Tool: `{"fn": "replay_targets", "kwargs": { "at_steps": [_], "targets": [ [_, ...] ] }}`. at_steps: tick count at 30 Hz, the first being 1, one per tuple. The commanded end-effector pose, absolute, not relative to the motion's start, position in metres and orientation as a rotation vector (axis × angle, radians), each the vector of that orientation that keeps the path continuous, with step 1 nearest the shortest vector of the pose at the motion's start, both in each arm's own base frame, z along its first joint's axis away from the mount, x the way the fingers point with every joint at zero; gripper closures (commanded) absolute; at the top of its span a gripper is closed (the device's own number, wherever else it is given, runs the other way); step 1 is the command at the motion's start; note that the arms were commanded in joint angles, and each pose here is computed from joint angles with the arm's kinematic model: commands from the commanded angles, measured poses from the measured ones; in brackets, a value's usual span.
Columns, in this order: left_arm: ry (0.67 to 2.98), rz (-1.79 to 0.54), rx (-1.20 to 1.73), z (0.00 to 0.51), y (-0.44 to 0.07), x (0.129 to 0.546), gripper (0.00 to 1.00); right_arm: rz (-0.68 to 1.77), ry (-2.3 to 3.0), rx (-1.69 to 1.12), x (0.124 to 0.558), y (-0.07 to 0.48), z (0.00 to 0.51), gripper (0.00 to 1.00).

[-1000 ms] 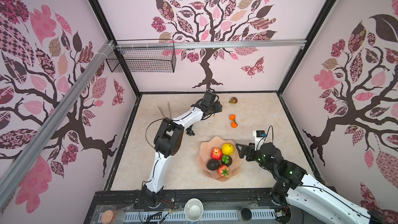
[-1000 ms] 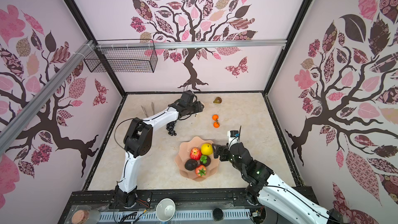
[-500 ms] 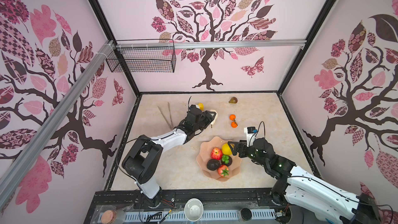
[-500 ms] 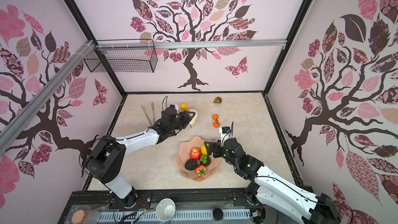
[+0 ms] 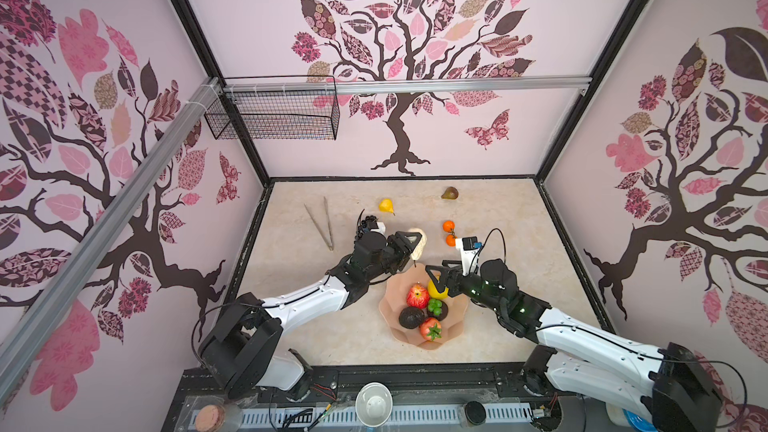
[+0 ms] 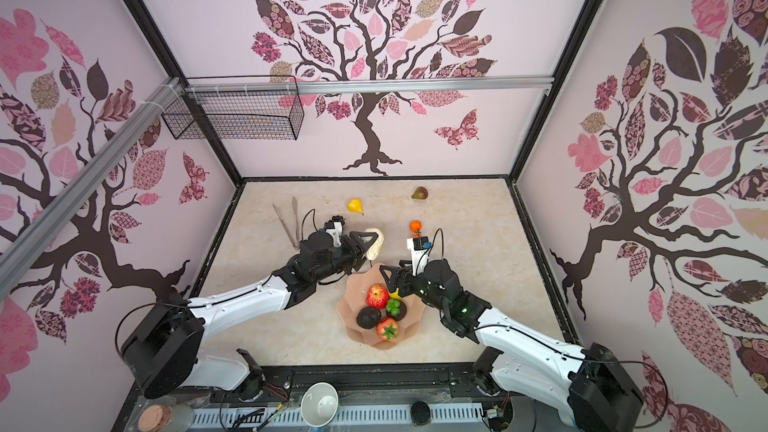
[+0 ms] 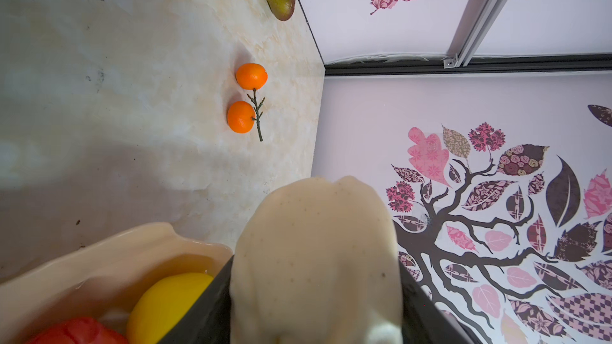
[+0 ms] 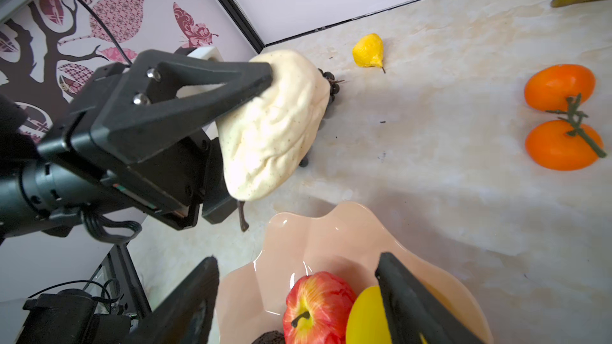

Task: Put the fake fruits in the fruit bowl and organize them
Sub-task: 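Carry the cream pear toward the bowl with the left gripper while the right approaches, then close the right gripper on the cream pear held by the left gripper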

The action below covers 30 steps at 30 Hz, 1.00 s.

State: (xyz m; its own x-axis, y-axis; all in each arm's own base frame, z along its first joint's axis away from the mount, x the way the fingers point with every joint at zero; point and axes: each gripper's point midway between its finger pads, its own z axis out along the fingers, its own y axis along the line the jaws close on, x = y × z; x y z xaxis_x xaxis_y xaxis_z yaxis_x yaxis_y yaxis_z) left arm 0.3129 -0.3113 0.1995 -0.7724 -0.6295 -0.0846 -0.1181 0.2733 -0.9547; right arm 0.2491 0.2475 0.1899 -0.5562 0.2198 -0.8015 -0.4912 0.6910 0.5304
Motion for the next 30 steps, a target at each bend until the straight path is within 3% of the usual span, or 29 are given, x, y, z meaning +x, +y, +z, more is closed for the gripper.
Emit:
{"fn": "replay_targets", "kwargs": {
  "at_steps": [1,23,30],
  "targets": [
    [2.088,-1.509,-0.704,0.196,-0.306,0.306,0.40,1.006,1.852,-0.269,0.249,0.263,0.217,0.24],
    [2.170,-1.540,-0.651,0.182,-0.338,0.273,0.39,0.916,1.878,-0.218,0.265,0.274,0.203,0.35],
    [2.181,-1.532,-0.654,0.178,-0.342,0.270,0.39,0.910,1.869,-0.182,0.270,0.273,0.204,0.44]
  ]
}}
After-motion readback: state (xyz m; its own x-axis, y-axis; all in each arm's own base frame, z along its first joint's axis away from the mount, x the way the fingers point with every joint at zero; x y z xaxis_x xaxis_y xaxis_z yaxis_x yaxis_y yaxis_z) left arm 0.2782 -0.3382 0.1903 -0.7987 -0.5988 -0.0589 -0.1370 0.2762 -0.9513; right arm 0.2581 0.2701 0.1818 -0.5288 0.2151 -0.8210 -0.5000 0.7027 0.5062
